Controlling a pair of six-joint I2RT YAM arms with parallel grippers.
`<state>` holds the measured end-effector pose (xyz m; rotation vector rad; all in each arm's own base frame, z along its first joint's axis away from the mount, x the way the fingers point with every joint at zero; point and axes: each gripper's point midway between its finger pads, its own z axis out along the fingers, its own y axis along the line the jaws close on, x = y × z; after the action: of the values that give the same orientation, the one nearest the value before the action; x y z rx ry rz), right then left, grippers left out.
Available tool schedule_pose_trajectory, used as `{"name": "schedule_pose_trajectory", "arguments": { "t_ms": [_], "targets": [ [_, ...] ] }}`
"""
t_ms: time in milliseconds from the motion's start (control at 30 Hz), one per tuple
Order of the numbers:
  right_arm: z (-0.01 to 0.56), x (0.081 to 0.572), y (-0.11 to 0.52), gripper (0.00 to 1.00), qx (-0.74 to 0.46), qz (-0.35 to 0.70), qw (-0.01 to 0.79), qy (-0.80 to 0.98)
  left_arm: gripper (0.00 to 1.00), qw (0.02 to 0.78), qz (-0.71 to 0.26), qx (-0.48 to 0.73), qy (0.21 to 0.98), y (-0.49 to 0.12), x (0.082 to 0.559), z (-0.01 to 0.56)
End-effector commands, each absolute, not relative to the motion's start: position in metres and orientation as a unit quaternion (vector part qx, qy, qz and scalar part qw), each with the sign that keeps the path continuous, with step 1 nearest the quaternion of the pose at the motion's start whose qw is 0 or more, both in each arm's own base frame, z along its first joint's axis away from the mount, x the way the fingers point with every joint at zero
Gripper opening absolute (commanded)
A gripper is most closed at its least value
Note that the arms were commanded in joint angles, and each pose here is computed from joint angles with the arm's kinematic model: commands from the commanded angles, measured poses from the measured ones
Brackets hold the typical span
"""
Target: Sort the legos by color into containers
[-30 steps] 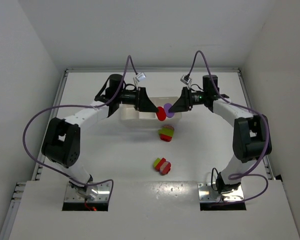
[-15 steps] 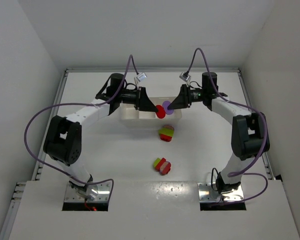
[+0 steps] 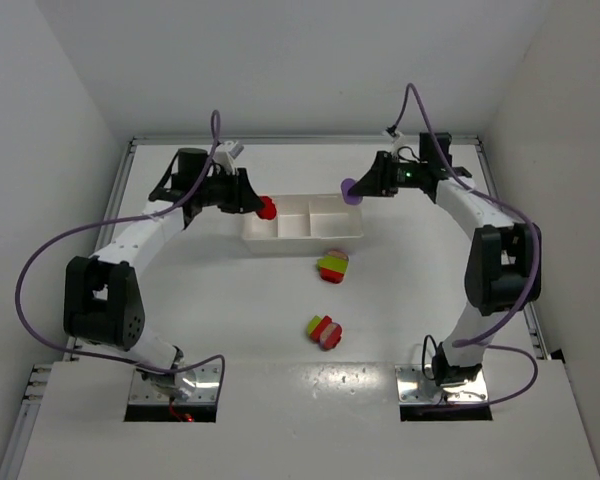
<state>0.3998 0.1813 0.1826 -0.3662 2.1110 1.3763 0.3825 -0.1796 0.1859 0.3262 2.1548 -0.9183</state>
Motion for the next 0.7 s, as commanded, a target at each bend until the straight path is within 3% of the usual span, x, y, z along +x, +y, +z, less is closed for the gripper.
{"name": "schedule_pose_trajectory", "arguments": {
  "t_ms": [0, 200, 500, 533, 633, 667],
  "targets": [
    [0.158, 0.429, 0.174, 0.0, -0.168, 0.355, 0.339, 0.855, 0.0, 0.432, -0.227, 0.118, 0.865, -0.156, 0.407, 0.197],
    [0.133, 0.454, 0.169, 0.0, -0.17, 0.238, 0.355, 0.888, 0.0, 0.459, -0.1, 0.104, 0.876, -0.144, 0.426, 0.192],
    [0.108, 0.455, 0.184, 0.01, -0.19, 0.207, 0.342, 0.897, 0.0, 0.44, -0.074, 0.103, 0.889, -0.144, 0.437, 0.173],
    [0.108, 0.455, 0.184, 0.13, -0.19, 0.207, 0.342, 0.897, 0.01, 0.439, -0.079, 0.106, 0.889, -0.146, 0.436, 0.173],
    [0.112, 0.459, 0.187, 0.23, -0.196, 0.21, 0.347, 0.893, 0.11, 0.432, -0.09, 0.115, 0.89, -0.154, 0.434, 0.168],
    [0.107, 0.458, 0.191, 0.35, -0.2, 0.211, 0.342, 0.894, 0.15, 0.43, -0.095, 0.118, 0.89, -0.156, 0.436, 0.167]
  ]
}}
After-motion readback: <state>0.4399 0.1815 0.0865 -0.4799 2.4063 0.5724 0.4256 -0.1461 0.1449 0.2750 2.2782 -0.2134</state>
